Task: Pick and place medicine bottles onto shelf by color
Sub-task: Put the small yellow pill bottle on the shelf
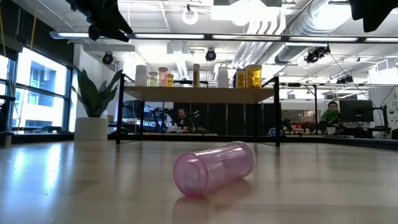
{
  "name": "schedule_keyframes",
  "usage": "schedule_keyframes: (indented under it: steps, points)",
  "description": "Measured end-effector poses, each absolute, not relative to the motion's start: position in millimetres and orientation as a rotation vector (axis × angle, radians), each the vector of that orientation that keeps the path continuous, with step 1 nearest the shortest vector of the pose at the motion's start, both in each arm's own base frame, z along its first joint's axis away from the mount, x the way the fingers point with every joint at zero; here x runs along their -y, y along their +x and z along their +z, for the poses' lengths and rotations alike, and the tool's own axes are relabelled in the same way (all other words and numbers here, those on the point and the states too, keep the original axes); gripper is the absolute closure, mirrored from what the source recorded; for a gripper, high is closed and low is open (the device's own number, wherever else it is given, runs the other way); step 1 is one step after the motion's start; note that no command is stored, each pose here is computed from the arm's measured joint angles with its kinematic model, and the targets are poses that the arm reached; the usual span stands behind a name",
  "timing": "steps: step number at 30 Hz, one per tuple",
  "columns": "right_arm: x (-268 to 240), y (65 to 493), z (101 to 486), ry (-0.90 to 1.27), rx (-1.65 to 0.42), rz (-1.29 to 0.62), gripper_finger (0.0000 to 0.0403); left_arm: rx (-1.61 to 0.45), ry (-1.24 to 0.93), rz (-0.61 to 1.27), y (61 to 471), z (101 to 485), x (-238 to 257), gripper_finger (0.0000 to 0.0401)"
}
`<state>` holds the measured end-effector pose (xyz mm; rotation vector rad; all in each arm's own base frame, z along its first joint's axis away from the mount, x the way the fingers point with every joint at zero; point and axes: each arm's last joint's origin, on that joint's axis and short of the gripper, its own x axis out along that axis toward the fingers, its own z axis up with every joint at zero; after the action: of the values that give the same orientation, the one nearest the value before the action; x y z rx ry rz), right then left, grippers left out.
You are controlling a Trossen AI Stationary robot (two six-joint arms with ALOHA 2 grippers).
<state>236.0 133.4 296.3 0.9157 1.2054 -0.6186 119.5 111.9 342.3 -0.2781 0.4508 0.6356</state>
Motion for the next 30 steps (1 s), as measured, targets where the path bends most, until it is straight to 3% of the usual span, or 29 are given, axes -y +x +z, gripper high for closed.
schedule_keyframes:
  steps: [10,15,24,30]
  points:
    - [-150.1,231.6,290.9,1.092,-1.201,-0.745,0.0272,-0.442,-0.302,0.631,119.7,342.4,-111.6,0.0190]
    - [-159.6,233.2,282.0,1.079,-1.201,-0.781,0.0270,-0.441,-0.306,0.623,119.8,342.3,-111.4,0.0189]
    - [-178.1,239.5,260.8,1.097,-1.303,-0.827,0.0215,-0.440,-0.298,0.552,120.9,342.5,-109.9,0.0189]
    - [-187.3,247.9,246.0,1.166,-1.280,-0.906,0.0206,-0.445,-0.289,0.548,120.9,342.3,-109.7,0.0190]
